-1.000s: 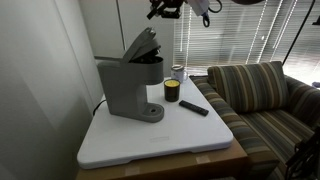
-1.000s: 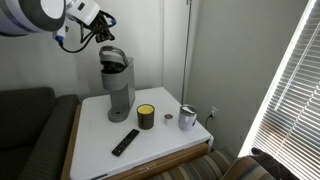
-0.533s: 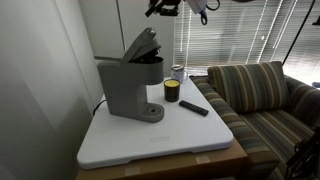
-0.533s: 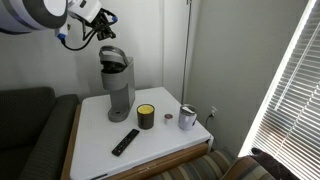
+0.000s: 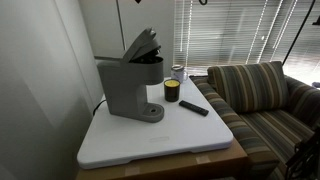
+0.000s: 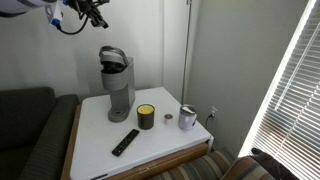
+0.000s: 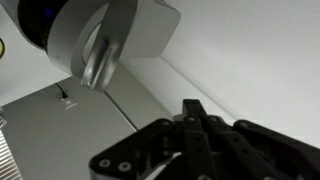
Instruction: Open the water reservoir lid on the Keurig machine
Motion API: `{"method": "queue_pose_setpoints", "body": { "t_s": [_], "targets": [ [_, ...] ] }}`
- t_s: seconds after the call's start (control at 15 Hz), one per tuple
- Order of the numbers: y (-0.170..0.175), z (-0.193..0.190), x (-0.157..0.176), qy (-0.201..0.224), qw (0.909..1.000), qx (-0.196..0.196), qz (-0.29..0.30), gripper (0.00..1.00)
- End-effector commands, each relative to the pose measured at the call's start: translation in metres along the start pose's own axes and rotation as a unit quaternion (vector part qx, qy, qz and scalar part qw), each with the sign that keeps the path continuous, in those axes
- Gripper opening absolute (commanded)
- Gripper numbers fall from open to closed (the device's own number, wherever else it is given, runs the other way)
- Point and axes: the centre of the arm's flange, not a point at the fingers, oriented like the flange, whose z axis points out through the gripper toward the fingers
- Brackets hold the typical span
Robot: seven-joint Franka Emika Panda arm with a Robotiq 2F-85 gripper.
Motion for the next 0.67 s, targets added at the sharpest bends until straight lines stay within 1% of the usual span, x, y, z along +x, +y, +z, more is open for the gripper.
{"method": "queue_pose_setpoints", "body": {
  "t_s": [0.0,0.2,0.27,0.4,0.6],
  "targets": [
    [-0.021,-0.022,0.025,-0.019,0.998,-0.018,-0.058,0.0],
    [-0.035,-0.029,0.024,-0.05,0.9935,-0.053,-0.087,0.0],
    [-0.037,-0.029,0.024,-0.059,0.9919,-0.06,-0.095,0.2],
    [-0.041,-0.033,0.026,-0.071,0.9894,-0.068,-0.108,0.33],
    [-0.042,-0.042,0.039,-0.074,0.9888,-0.071,-0.108,0.54]
  ]
}}
